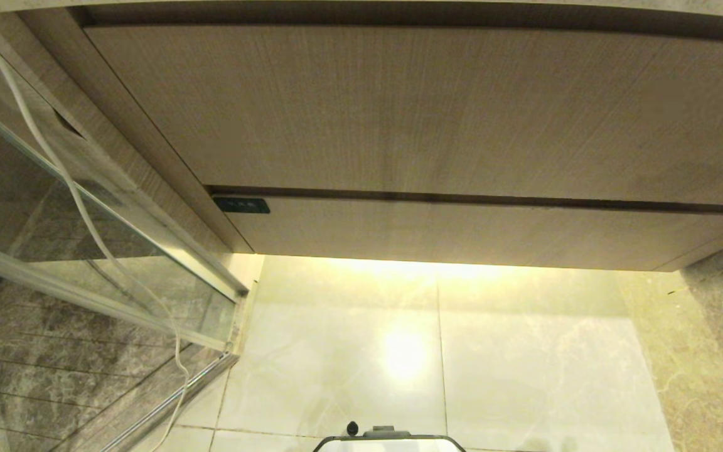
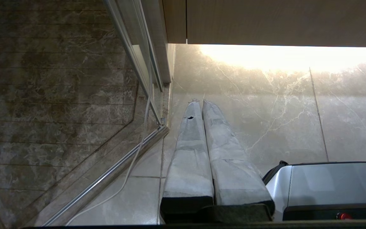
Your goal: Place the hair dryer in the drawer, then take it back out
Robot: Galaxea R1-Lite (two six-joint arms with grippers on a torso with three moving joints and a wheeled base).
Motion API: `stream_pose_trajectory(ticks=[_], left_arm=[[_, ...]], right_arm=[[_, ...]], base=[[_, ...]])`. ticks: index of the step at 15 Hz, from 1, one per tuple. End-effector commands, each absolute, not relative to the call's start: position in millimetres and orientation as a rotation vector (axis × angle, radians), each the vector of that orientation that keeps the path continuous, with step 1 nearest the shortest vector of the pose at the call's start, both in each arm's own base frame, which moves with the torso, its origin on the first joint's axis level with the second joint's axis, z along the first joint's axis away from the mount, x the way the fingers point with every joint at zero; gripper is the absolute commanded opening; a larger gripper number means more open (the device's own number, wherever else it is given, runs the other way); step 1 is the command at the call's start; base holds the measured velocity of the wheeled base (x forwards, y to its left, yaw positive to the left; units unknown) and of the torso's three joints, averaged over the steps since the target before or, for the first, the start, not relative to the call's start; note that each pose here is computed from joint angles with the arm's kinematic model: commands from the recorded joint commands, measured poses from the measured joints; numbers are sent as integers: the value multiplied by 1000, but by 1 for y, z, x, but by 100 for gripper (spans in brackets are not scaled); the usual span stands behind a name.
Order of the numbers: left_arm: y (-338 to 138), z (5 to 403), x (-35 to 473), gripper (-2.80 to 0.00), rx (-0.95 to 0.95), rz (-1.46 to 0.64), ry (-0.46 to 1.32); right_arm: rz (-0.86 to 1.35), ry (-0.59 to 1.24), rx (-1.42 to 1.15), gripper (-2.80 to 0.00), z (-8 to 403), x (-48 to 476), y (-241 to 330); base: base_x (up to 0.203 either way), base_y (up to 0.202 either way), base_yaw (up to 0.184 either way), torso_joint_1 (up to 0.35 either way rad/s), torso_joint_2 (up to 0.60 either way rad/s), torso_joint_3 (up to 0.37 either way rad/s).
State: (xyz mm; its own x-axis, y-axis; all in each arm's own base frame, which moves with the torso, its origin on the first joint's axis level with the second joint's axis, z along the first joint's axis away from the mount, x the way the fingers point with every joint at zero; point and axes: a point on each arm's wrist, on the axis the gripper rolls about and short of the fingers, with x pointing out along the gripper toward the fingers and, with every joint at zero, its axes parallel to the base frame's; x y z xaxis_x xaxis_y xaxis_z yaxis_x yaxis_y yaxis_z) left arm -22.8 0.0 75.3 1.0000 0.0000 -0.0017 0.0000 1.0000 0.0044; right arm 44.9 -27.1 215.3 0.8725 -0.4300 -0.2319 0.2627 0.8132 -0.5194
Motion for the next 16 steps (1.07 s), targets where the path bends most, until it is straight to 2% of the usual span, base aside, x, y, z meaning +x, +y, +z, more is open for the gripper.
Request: stream_pose_trajectory(ticks=[1,9,16], left_arm=[[0,75,-23,-280,5,0,3],[0,75,-23,-280,5,0,3],[0,75,-23,-280,5,0,3]], right_arm=[[-359,371,-490,-280,213,46,-27],[-341,400,-453,-280,211,51,-30],[-351,346,-445,-280,182,51,-28]], base=[[0,0,0,0,0,0],[0,0,0,0,0,0],[0,0,0,0,0,0]])
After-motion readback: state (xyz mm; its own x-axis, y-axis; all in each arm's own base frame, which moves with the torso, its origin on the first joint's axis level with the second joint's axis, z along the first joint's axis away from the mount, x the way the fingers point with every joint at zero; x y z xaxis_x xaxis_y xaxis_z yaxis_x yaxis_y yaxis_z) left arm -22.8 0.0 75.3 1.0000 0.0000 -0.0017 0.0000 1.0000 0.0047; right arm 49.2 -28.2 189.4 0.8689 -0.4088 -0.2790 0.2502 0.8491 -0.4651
